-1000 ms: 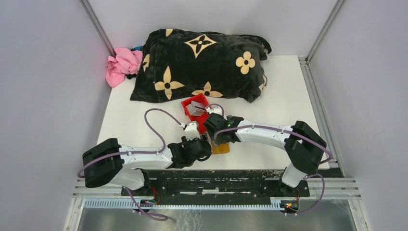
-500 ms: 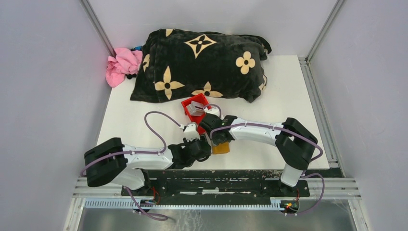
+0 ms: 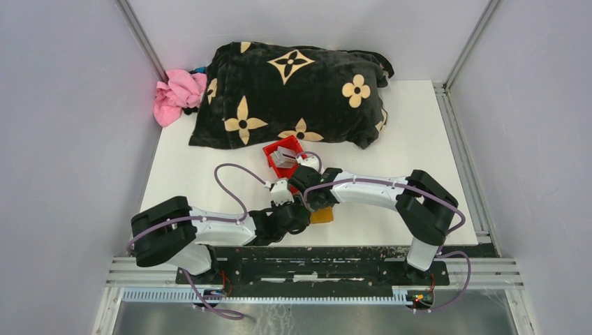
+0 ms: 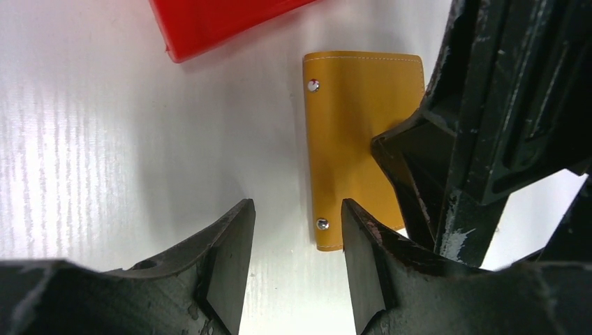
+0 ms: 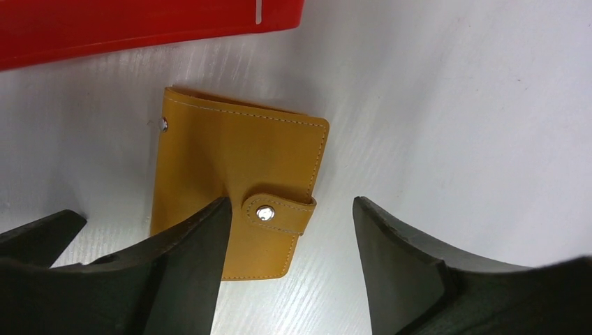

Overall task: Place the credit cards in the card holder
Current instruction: Open the card holder at the center of the board.

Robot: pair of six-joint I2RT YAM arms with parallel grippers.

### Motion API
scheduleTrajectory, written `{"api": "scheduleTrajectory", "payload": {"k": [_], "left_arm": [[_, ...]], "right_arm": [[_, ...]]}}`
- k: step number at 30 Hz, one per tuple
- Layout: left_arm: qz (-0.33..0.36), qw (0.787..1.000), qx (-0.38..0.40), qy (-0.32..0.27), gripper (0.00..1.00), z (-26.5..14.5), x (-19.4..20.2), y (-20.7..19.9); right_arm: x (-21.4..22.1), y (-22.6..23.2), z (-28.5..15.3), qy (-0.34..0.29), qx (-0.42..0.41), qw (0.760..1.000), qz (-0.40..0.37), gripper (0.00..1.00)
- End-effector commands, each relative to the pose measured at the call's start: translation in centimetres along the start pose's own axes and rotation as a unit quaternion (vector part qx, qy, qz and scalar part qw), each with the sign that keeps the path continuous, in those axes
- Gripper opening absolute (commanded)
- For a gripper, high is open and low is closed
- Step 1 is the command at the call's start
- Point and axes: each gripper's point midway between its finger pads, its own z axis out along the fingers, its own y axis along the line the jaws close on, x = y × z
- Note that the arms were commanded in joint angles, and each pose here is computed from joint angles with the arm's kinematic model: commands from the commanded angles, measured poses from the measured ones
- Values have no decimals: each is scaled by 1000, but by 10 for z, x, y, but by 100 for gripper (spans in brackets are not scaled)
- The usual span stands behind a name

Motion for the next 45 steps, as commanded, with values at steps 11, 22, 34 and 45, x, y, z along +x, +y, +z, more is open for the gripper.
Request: {"api": "scheduleTrajectory", "payload": {"k": [11, 22, 34, 45], "left_arm": [[-40, 999, -1, -3, 50, 12, 0, -19], [-25, 999, -39, -2, 41, 19, 7, -19], [-13, 995, -99, 9, 36, 24, 15, -5], [-2, 986, -167, 24, 25, 26, 24, 10]], "right_arm": [[44, -4, 17, 56, 15, 998, -1, 56], [61, -8, 17, 68, 2, 998, -12, 33], [57, -13, 12, 61, -19, 998, 0, 19], [36, -26, -2, 39, -70, 995, 65, 5]]}}
